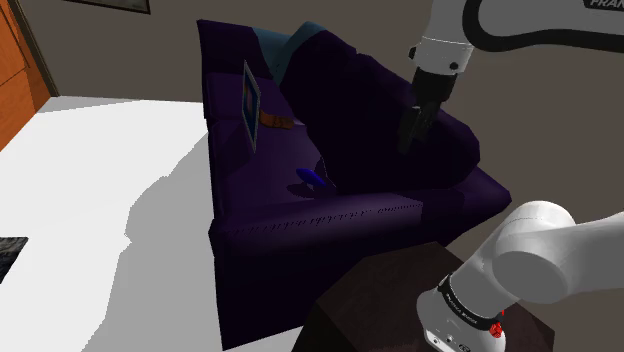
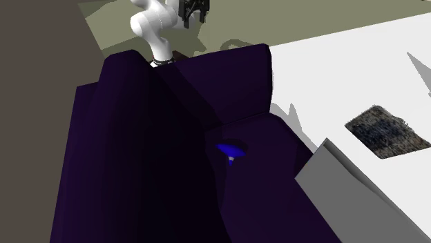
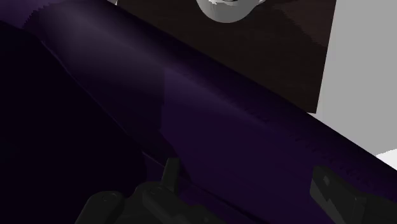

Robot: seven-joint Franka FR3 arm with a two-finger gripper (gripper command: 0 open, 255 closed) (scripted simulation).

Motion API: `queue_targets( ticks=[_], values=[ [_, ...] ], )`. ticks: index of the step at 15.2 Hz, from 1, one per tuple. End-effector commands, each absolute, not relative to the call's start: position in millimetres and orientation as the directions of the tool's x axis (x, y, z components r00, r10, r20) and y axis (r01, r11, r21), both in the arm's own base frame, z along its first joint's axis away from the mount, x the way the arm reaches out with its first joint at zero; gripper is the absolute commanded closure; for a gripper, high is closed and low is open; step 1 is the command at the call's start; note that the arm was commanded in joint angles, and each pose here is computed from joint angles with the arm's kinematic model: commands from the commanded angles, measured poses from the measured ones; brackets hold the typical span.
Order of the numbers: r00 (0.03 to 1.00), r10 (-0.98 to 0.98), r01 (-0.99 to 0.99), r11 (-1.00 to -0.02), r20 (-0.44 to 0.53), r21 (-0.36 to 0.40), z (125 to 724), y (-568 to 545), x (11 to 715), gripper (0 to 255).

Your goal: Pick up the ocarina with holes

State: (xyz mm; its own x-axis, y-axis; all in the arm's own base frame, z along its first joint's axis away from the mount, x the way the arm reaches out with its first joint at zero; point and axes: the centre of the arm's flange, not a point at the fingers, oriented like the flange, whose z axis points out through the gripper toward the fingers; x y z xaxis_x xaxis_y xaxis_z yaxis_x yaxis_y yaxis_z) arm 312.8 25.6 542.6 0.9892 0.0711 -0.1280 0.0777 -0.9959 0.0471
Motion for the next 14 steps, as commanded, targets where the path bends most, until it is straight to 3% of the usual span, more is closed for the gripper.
queue_targets(
  ticks=[1, 14],
  values=[
    [0.989, 0.071, 0.078, -0.996, -0.128, 0.047, 543, 26, 313, 0],
    [0.995, 0.028, 0.031, -0.999, -0.094, 0.031, 420, -18, 420, 0]
  ],
)
